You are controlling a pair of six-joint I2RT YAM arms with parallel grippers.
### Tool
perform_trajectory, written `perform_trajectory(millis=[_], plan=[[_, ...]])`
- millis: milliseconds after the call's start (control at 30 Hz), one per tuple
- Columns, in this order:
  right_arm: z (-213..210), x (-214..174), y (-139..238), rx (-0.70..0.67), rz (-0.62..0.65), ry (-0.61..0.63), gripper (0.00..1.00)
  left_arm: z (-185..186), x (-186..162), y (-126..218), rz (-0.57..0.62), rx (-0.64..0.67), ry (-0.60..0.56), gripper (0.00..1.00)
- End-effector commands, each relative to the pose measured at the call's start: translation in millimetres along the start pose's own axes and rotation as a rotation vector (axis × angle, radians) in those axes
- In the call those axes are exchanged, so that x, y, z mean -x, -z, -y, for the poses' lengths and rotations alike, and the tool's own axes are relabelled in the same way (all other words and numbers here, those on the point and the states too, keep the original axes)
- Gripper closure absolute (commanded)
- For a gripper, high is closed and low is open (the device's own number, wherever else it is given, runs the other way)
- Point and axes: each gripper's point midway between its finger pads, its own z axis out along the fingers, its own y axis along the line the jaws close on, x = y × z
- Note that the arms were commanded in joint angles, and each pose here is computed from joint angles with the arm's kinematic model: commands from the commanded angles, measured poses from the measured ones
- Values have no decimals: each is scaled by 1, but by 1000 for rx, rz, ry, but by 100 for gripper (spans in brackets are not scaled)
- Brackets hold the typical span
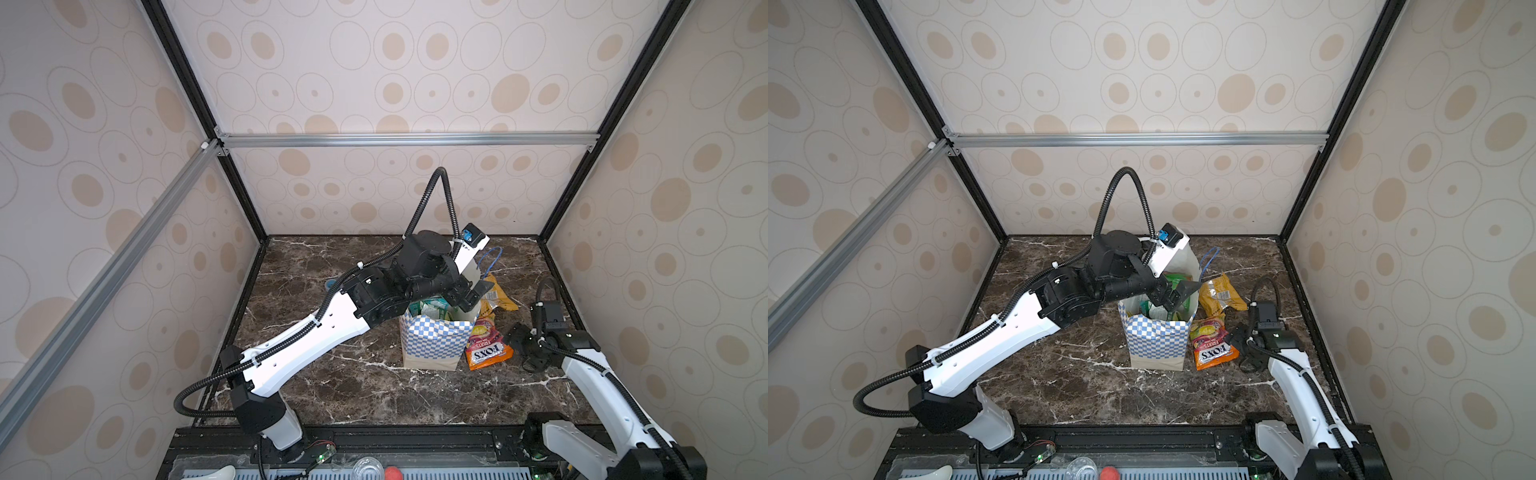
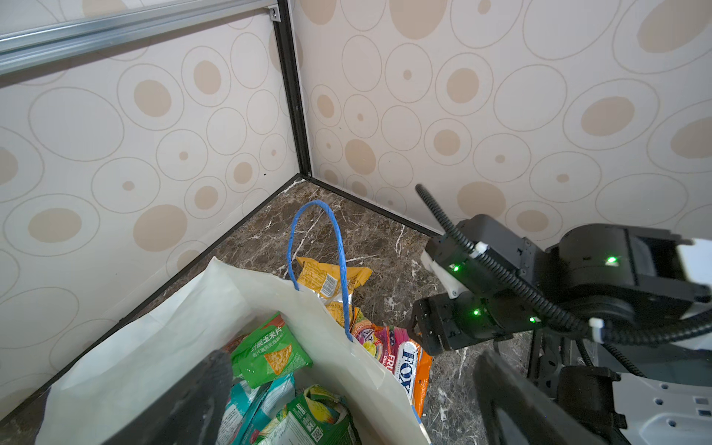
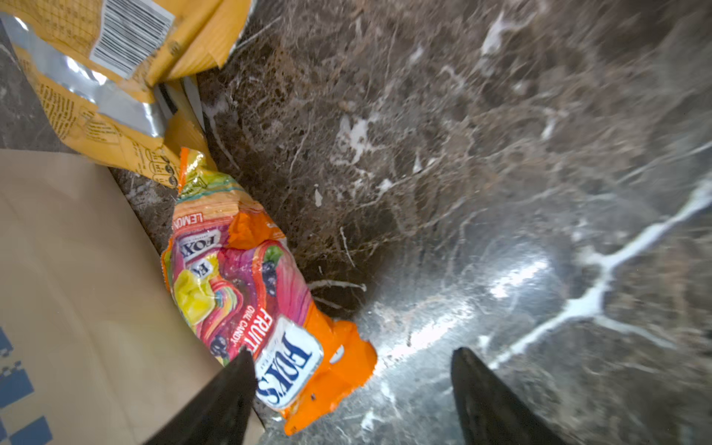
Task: Take the snacks out of the paper bag
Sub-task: 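Carry the Fox's packet beside the paper bag and release it with the right gripper, then move the right gripper back over the bag and reach down to the green chip packet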
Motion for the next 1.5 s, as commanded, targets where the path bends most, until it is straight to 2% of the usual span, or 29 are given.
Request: perform_trajectory(millis=[0, 67, 133, 300, 400, 500, 567, 667, 733, 867, 933, 1033, 1167, 1467], plan=[[10, 30, 46, -77, 127, -9, 0, 0, 20, 7, 35, 11, -29, 2], [-7, 47, 72, -11, 185, -12, 0, -2, 28, 9, 47, 21, -25, 2], [-35, 64, 102, 115, 230, -1, 0, -6, 36, 14, 60, 45, -13, 3], [-101, 91, 177, 425, 277, 9, 0, -26, 48, 36, 58, 153, 32, 2], [-130, 102, 212, 545, 278, 24, 1, -41, 42, 44, 38, 232, 37, 2], [-154, 107, 249, 621, 288, 96, 8, -58, 37, 38, 21, 287, 39, 2], [-170, 106, 270, 658, 302, 167, 9, -71, 36, 30, 17, 313, 43, 2], [-197, 100, 298, 651, 330, 314, 10, -96, 34, 23, 4, 371, 78, 2], [-219, 88, 303, 654, 297, 402, 11, -109, 25, 22, -22, 385, 106, 2], [-262, 63, 296, 653, 206, 557, 12, -142, -13, 26, -124, 429, 194, 2], [-277, 52, 274, 597, 145, 589, 12, -162, -30, 36, -149, 467, 240, 2], [-288, 40, 240, 519, 82, 635, 14, -183, -50, 49, -126, 501, 256, 2], [-290, 27, 201, 413, -2, 652, 14, -205, -69, 58, -77, 464, 384, 2], [-288, 0, 128, 188, -150, 679, 14, -215, -84, 52, -94, 399, 370, 2]])
